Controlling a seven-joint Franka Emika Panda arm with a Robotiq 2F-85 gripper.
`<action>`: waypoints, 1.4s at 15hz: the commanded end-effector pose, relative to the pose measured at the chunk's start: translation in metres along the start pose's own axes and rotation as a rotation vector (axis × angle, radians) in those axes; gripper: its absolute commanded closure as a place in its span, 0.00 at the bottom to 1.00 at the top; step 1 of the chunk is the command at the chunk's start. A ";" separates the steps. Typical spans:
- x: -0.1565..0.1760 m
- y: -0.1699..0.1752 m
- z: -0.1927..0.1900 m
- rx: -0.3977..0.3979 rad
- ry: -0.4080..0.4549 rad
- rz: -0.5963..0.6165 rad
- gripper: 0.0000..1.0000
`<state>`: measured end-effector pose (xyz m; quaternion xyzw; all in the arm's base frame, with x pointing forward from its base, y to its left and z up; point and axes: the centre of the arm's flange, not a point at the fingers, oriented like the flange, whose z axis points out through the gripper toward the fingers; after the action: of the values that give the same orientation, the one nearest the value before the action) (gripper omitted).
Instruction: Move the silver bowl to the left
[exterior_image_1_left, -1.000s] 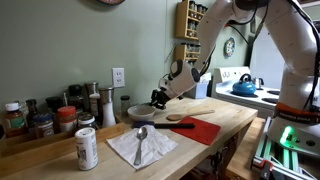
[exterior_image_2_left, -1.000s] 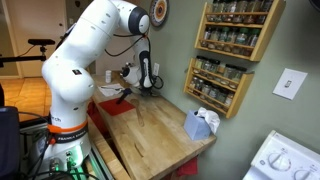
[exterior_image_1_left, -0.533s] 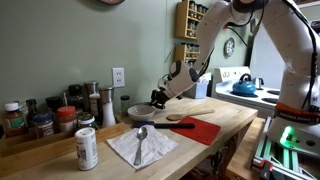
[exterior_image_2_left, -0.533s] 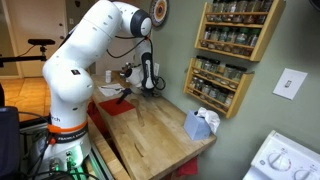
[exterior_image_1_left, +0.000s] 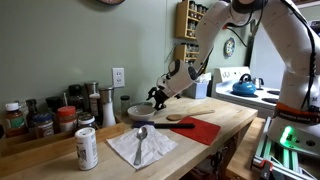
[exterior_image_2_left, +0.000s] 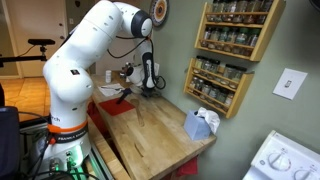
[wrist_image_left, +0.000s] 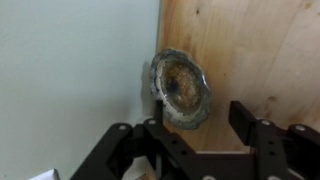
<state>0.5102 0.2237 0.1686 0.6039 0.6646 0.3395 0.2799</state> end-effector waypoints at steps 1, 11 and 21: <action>-0.039 -0.011 -0.027 0.023 0.062 -0.041 0.01; -0.137 0.028 -0.139 0.393 0.132 0.085 0.00; -0.122 0.019 -0.260 0.719 -0.046 0.274 0.00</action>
<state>0.3336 0.0358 0.2731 0.7287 0.6635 0.1694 -0.0032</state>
